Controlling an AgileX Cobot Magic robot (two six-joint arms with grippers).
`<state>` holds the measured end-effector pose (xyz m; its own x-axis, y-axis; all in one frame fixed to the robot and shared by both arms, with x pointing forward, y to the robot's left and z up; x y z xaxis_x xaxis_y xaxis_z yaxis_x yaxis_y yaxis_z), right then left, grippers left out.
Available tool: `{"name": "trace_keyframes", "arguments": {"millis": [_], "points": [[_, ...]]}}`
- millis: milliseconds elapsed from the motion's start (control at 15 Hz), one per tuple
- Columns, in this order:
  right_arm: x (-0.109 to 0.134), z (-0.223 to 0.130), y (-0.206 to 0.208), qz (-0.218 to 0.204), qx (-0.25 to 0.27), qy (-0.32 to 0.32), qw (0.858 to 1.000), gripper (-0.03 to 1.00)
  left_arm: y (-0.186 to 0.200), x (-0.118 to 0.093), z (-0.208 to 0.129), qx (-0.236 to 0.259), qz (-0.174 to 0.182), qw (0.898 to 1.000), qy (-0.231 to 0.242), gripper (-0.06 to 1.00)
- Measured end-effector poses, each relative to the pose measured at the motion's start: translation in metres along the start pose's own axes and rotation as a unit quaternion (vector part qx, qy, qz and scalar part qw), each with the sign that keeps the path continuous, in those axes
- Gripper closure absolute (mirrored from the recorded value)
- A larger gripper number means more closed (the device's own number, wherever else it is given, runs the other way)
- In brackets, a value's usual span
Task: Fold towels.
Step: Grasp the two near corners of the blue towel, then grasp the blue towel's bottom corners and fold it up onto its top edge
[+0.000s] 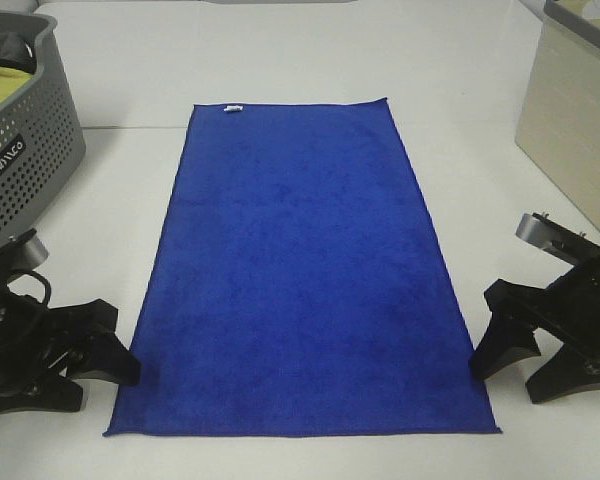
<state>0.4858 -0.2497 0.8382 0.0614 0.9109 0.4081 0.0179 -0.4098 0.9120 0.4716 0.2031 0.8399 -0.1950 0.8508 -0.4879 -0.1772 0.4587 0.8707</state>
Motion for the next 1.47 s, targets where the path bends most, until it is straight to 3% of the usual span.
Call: {"name": "trace_keyframes", "arguments": {"millis": [400,667,733,867,933,1000,1267,1467], "points": [[0.01,0.0,-0.015,0.065,0.026,-0.021,0.997,0.33,-0.026,-0.027,0.009,0.028,-0.02,0.999,-0.018,0.29],[0.031,-0.004,-0.026,0.053,0.028,0.01,0.998,0.36,-0.031,-0.032,0.011,0.03,-0.021,0.999,-0.023,0.38],[0.032,-0.003,-0.026,0.05,0.026,0.008,0.998,0.4,-0.032,-0.031,0.011,0.03,-0.019,0.999,-0.023,0.44],[0.028,-0.001,-0.028,0.034,0.014,0.01,0.999,0.59,-0.035,-0.027,0.012,0.027,-0.008,0.999,-0.026,0.67],[0.026,0.0,-0.029,0.029,0.011,0.009,0.999,0.79,-0.035,-0.026,0.011,0.028,-0.007,0.999,-0.035,0.89],[0.025,0.001,-0.03,0.025,0.009,0.005,1.0,0.93,-0.035,-0.025,0.011,0.029,-0.006,0.999,-0.041,0.93],[0.026,-0.001,-0.026,0.023,0.005,0.004,1.0,0.95,-0.033,-0.029,0.003,0.054,-0.022,0.997,-0.05,0.93],[0.025,-0.019,-0.018,0.015,0.002,0.014,1.0,0.95,-0.016,-0.026,-0.012,0.04,-0.022,0.998,-0.054,0.93]]}}
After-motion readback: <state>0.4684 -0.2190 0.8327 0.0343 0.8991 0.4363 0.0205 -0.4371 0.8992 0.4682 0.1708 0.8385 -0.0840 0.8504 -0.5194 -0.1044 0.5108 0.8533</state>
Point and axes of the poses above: a point on each arm's last joint axis where the gripper is mounted, y pointing back along that axis away from the gripper, x along the wrist's bending axis when the last joint is at zero, z = x × y, the point moved 4 cm from there along -y, pointing out along that axis toward the gripper, and after that the axes turned 5 degrees about y, right-handed, at the moved point
